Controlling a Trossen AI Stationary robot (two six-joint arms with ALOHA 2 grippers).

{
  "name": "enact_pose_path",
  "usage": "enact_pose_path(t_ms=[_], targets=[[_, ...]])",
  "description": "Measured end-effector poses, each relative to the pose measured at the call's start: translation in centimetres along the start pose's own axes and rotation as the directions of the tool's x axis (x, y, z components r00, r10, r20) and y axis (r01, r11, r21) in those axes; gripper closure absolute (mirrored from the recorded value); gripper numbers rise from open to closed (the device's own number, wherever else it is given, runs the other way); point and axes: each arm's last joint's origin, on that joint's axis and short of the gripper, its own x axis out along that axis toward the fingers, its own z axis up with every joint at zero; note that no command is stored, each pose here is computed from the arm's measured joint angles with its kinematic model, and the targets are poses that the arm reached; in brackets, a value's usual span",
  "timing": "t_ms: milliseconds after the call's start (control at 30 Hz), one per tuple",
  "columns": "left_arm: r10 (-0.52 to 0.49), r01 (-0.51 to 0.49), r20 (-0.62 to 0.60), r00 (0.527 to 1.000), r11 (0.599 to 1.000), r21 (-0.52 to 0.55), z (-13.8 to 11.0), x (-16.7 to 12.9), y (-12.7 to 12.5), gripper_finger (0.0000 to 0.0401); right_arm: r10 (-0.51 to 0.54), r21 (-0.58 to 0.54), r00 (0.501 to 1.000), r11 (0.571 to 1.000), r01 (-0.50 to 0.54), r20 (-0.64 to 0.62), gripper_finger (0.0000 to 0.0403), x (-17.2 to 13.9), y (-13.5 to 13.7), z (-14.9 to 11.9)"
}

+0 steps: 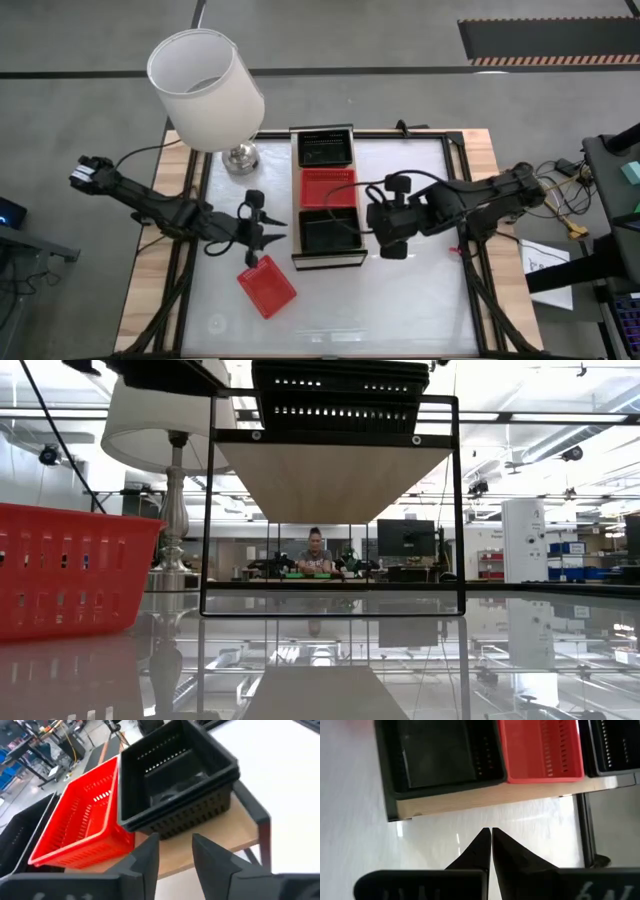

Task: Stack baskets on shelf by color
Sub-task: Adjust the stacked red bins on the shelf

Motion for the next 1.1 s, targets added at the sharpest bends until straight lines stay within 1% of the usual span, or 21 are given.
enact_pose_path(t_ms=[100, 267, 467, 667, 767, 900, 1100], targets=[[0.036, -0.036, -0.005, 0.999, 0.999, -0.012, 0.1, 0.2, 0.6, 0.0320, -0.004, 0.022, 1.000, 1.000, 0.004, 0.019, 0.0394, 0.9, -1.0, -1.0], [0.100, -0.101, -0.033, 0.995, 0.994, -0.039, -0.3, 0.7, 2.0, 0.0358, -0.035, 0.056, 0.999, 0.998, 0.034, 0.022, 0.0394, 2.9, -3.5, -2.0], [0.182, -0.189, -0.099, 0.978, 0.979, -0.071, -1.3, 1.9, 3.9, 0.0396, 0.040, 0.048, 0.998, 0.998, -0.042, 0.043, 0.0394, 6.7, -7.2, -1.9], [0.232, -0.245, -0.138, 0.963, 0.966, -0.085, -2.0, 2.8, 5.1, 0.0400, 0.070, 0.060, 0.997, 0.996, -0.072, 0.034, 0.0394, 9.7, -11.0, -1.6], [0.238, -0.253, -0.153, 0.959, 0.964, -0.085, -2.2, 3.2, 5.4, 0.0401, 0.117, 0.067, 0.992, 0.990, -0.120, 0.049, 0.0394, 10.5, -12.2, -1.5], [0.243, -0.258, -0.157, 0.957, 0.963, -0.083, -2.3, 3.4, 5.5, 0.0401, 0.126, 0.060, 0.989, 0.990, -0.131, 0.082, 0.0394, 10.7, -12.9, -1.2], [0.245, -0.260, -0.152, 0.958, 0.962, -0.087, -2.3, 3.5, 5.6, 0.0401, 0.116, 0.044, 0.987, 0.992, -0.122, 0.113, 0.0394, 10.7, -13.1, -0.9]])
